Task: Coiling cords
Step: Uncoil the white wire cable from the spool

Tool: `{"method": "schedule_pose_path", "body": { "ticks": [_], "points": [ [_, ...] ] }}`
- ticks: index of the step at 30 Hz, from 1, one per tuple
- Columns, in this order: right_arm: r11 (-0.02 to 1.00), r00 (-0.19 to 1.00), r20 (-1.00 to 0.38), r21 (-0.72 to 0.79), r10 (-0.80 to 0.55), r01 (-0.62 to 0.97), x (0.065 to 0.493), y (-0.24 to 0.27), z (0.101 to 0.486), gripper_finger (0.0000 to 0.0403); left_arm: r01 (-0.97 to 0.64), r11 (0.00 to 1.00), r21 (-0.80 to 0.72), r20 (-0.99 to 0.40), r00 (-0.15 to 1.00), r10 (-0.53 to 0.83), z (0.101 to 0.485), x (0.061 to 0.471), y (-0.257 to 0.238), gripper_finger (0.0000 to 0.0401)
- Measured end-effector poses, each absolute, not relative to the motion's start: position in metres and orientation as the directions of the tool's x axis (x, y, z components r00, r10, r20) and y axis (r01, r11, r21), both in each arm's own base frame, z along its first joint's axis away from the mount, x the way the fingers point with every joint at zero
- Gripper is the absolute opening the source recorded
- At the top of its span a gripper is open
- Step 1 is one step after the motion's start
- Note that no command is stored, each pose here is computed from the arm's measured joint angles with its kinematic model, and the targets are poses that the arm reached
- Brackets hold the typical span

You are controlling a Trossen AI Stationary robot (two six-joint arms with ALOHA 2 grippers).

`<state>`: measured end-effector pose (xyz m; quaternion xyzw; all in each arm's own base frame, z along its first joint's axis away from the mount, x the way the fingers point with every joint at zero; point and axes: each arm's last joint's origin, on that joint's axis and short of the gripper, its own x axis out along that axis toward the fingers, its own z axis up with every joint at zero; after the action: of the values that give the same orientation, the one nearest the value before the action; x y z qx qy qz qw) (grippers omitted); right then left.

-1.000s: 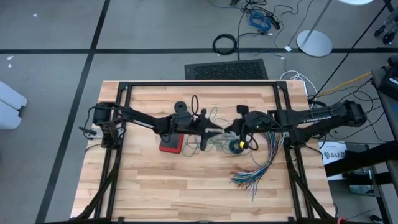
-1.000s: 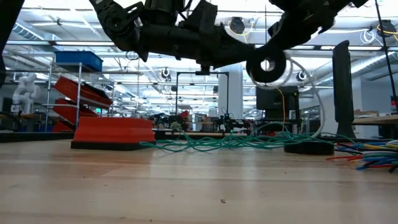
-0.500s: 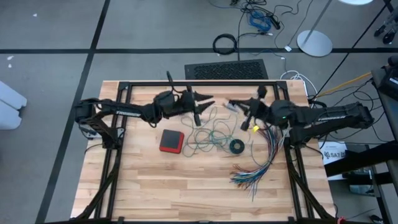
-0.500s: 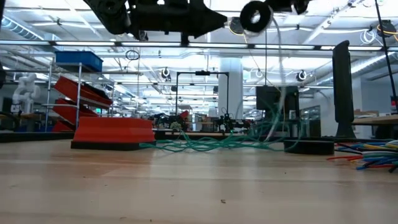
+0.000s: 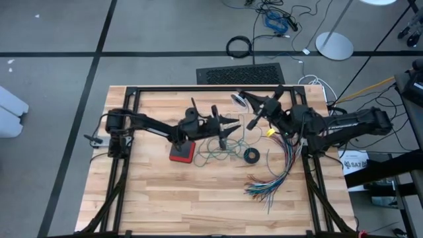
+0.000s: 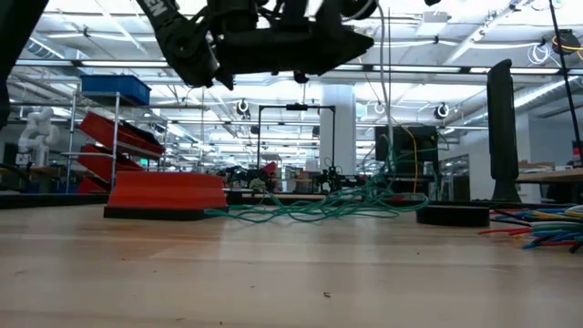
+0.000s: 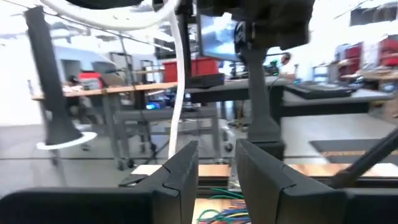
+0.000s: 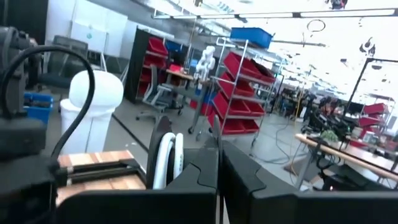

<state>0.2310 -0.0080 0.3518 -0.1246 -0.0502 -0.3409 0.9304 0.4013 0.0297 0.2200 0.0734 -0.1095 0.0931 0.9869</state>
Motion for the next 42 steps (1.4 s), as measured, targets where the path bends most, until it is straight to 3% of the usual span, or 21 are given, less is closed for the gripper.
{"method": "schedule_pose_path", "body": {
  "ticks": [4,7,13,20,25,39,42],
  "points": [
    [0.742,0.767,0.183,-0.194,-0.615,0.642,0.235,-0.008,0.350,0.0000,-0.329,0.927,0.182,0.232,0.930,0.285,0.218,0.409,0.032,0.0121],
    [0.743,0.768,0.178,-0.196,-0.615,0.640,0.236,-0.008,0.349,0.0000,-0.356,0.902,0.243,0.248,0.922,0.297,0.223,0.411,0.033,0.0146],
    [0.744,0.767,0.184,-0.187,-0.615,0.642,0.236,-0.008,0.350,0.0000,-0.342,0.914,0.220,0.259,0.923,0.283,0.235,0.417,0.036,0.0201],
    [0.748,0.766,0.190,-0.170,-0.614,0.641,0.236,-0.008,0.350,0.0000,-0.298,0.938,0.180,0.181,0.947,0.266,0.246,0.430,0.042,0.0199],
    [0.749,0.767,0.190,-0.168,-0.613,0.641,0.236,-0.008,0.350,0.0000,-0.304,0.936,0.178,0.169,0.946,0.275,0.250,0.433,0.044,0.0173],
    [0.746,0.767,0.172,-0.179,-0.618,0.641,0.236,-0.008,0.348,0.0000,-0.292,0.942,0.168,0.107,0.955,0.277,0.252,0.438,0.045,0.0020],
    [0.711,0.740,0.147,-0.206,-0.657,0.672,0.236,-0.009,0.346,0.0000,-0.276,0.946,0.172,0.087,0.961,0.264,0.250,0.438,0.042,0.0011]
  ]
}}
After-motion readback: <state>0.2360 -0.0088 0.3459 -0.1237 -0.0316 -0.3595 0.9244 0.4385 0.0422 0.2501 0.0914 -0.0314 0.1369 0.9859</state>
